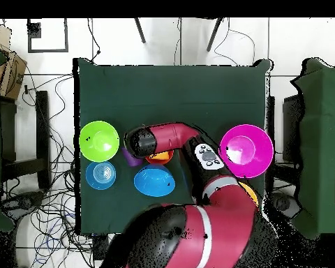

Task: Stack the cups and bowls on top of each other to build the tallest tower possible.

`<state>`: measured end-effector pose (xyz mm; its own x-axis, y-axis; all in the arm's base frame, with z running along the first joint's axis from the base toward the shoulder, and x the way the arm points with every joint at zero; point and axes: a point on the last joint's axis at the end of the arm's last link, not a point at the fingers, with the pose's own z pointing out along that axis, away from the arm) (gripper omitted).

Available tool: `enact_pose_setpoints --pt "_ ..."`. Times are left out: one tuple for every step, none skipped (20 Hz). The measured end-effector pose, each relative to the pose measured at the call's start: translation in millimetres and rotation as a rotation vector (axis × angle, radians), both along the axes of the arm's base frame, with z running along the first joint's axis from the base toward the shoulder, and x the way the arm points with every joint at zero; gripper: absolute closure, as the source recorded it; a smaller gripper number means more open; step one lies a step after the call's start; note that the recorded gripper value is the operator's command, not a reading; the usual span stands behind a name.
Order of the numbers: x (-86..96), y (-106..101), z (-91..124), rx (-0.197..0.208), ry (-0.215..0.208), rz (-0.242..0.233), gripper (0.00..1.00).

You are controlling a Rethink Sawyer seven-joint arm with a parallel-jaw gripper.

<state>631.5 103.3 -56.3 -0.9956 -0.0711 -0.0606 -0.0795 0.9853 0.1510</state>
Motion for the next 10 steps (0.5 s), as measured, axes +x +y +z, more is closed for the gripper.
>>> enact_pose_setpoints --pt "-1.3 2 0 -0.007 -0.002 0.007 0.00" --pt "-2.6 4 0 -0.012 -0.003 0.013 0.00" --pt "-6.3 10 1 -0.021 -0.004 0.026 0.00" --pt "-10.0 14 3 -0.028 -0.004 0.034 0.00" --pt "-13.4 18 5 -0.035 -0.004 0.041 0.00" --pt "-17.3 23 7 -0.041 -0.003 0.046 0.00" --pt "-19.6 26 9 -0.045 -0.003 0.048 0.00" --pt "-25.6 34 13 -0.053 -0.006 0.050 0.00" --pt "-28.7 40 15 -0.055 -0.009 0.048 0.00" --pt "-31.9 45 18 -0.058 -0.012 0.046 0.00"
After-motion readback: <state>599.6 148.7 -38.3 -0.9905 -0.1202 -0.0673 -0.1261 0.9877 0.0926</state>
